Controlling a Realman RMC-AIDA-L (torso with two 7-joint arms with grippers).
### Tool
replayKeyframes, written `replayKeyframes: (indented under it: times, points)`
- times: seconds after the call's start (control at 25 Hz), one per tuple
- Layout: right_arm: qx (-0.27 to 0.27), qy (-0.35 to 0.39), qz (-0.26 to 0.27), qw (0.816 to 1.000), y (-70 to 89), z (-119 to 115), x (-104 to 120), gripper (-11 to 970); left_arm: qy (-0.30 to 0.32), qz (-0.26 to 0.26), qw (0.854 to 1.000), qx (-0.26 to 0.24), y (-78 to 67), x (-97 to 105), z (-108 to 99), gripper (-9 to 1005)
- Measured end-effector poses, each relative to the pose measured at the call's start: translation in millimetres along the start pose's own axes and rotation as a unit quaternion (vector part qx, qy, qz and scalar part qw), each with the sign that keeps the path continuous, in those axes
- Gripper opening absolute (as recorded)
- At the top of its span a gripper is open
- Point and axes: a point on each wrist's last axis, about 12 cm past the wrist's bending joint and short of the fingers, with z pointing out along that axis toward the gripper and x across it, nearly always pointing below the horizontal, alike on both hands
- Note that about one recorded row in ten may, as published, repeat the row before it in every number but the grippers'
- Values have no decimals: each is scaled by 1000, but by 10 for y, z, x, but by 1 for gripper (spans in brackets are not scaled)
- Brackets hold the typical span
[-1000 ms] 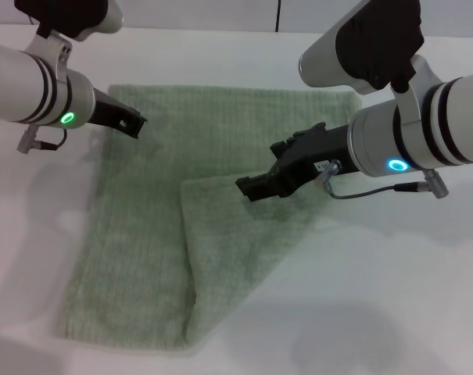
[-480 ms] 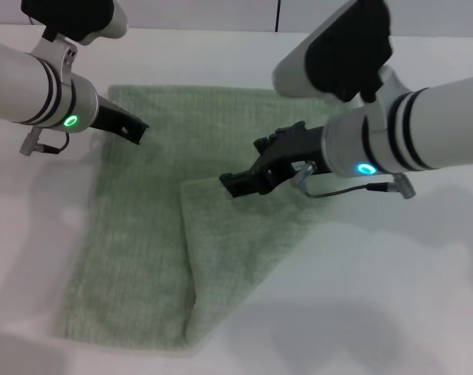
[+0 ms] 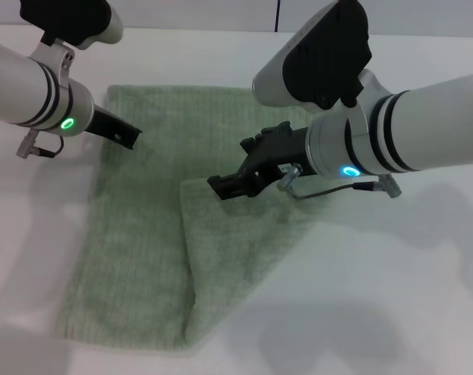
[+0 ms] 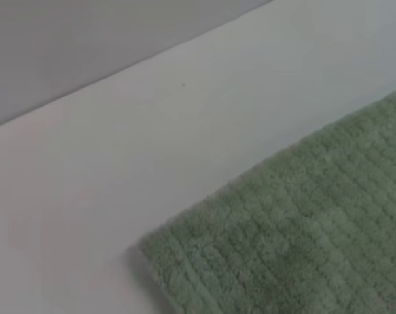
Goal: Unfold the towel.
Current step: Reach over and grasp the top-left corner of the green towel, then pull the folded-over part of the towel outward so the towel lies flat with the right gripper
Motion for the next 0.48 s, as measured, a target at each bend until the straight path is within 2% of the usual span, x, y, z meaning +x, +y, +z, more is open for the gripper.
replayKeyframes:
  times: [0.48]
  points:
    - [14,-17,-2,1000,-48,119,-12,784,7,-8,1000,0,19,28,38,8]
